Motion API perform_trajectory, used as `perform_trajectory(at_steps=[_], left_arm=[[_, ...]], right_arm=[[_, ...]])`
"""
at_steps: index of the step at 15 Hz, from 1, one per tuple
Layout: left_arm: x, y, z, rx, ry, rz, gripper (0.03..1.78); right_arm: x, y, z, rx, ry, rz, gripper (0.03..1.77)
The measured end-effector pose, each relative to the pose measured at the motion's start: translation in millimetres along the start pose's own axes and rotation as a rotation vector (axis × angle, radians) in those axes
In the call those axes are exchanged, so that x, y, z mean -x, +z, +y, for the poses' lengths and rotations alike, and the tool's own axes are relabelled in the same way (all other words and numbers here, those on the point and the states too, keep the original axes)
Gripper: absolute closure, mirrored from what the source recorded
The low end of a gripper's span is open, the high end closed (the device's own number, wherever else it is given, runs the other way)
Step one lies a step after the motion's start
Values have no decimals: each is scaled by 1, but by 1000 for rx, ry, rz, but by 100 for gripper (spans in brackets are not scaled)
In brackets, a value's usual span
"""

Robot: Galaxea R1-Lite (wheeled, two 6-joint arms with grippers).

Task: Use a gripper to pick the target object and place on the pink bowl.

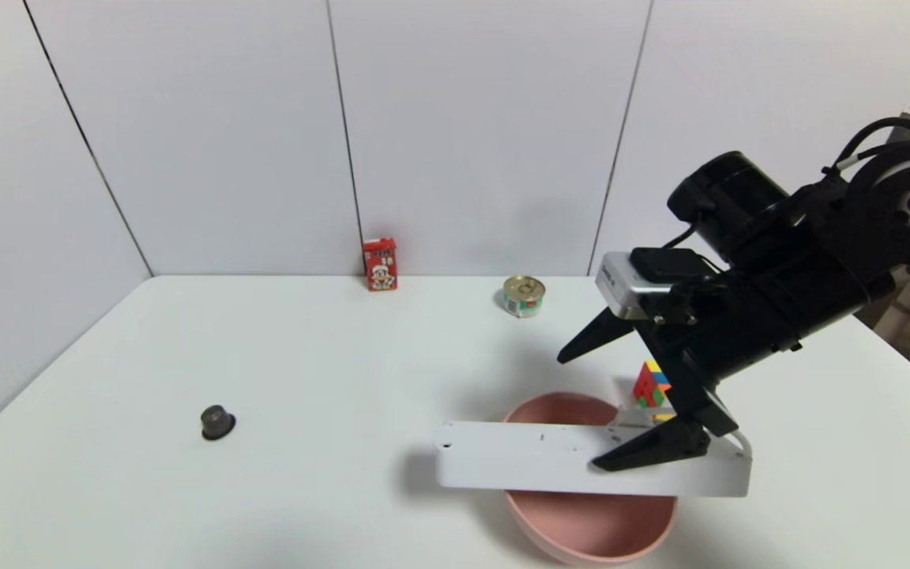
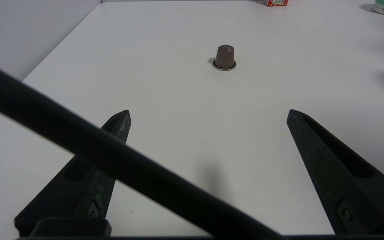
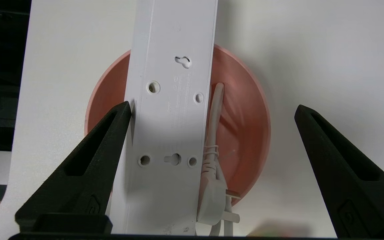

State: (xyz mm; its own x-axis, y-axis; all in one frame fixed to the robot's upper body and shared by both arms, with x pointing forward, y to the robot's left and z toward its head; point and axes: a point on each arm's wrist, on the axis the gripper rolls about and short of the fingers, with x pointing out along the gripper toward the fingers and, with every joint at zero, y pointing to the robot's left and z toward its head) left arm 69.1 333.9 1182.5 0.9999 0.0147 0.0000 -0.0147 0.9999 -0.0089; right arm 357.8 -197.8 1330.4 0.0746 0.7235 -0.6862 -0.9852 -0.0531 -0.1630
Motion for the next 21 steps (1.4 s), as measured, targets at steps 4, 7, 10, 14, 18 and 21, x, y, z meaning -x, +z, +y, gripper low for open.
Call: perform_trajectory(at_steps=[4,7,10,14,18,21], left_arm=[[0,0,0,0,1,0,12],[0,0,0,0,0,0,12],[0,0,0,0,0,0,12],[0,0,0,0,0,0,12],[0,0,0,0,0,0,12],[0,0,0,0,0,0,12]], right_arm=[[1,-2,2,-8,6,4,11],[2,-3,2,-11,1,4,10],[9,-3,0,-12,-25,-2,10],[25,0,-4,-7,-83,-17,10],[58,8,-4,-52,-194,-50,10],[96,17,14,-198,-303,-99,10]])
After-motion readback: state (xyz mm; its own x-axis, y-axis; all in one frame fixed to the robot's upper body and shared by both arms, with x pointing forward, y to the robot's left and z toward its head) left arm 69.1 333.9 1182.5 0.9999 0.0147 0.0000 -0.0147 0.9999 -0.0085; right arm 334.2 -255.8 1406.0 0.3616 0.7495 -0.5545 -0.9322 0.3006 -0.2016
